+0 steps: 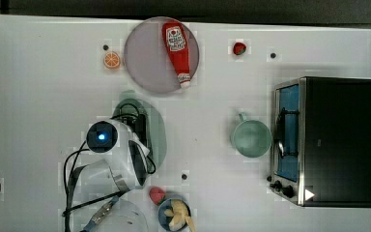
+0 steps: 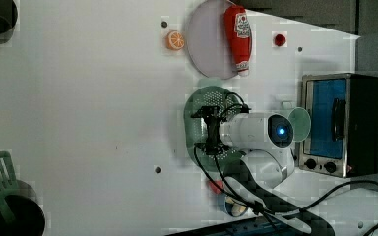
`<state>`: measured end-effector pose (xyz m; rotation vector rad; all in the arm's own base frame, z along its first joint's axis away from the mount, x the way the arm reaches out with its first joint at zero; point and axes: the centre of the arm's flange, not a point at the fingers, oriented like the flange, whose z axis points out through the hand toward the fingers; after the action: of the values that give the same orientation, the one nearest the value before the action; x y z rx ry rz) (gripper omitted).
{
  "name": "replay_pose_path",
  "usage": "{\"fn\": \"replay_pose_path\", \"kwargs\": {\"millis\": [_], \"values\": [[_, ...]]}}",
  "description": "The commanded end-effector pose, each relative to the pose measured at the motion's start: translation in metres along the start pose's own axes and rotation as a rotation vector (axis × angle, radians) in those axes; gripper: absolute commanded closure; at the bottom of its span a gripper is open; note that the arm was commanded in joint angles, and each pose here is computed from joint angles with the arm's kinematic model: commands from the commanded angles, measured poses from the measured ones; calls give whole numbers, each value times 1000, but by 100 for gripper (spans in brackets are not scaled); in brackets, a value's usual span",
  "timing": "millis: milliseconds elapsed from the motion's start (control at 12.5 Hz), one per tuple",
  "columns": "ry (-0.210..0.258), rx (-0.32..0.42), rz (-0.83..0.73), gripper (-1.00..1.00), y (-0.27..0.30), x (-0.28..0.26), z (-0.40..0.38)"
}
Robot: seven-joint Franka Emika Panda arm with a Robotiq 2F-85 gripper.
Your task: Drag strainer right to left.
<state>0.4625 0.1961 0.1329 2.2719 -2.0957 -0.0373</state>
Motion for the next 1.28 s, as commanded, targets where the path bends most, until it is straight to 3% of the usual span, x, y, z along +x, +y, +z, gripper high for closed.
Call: {"fn": "replay_pose_path", "kwargs": {"millis": [80, 400, 1040, 1280], "values": [[19, 3, 9, -100, -9, -34, -18], [21, -4, -17, -100, -15, -58, -22], [-60, -20, 65, -100, -26, -130, -25], [-69, -17, 47, -100, -26, -154, -26]]}}
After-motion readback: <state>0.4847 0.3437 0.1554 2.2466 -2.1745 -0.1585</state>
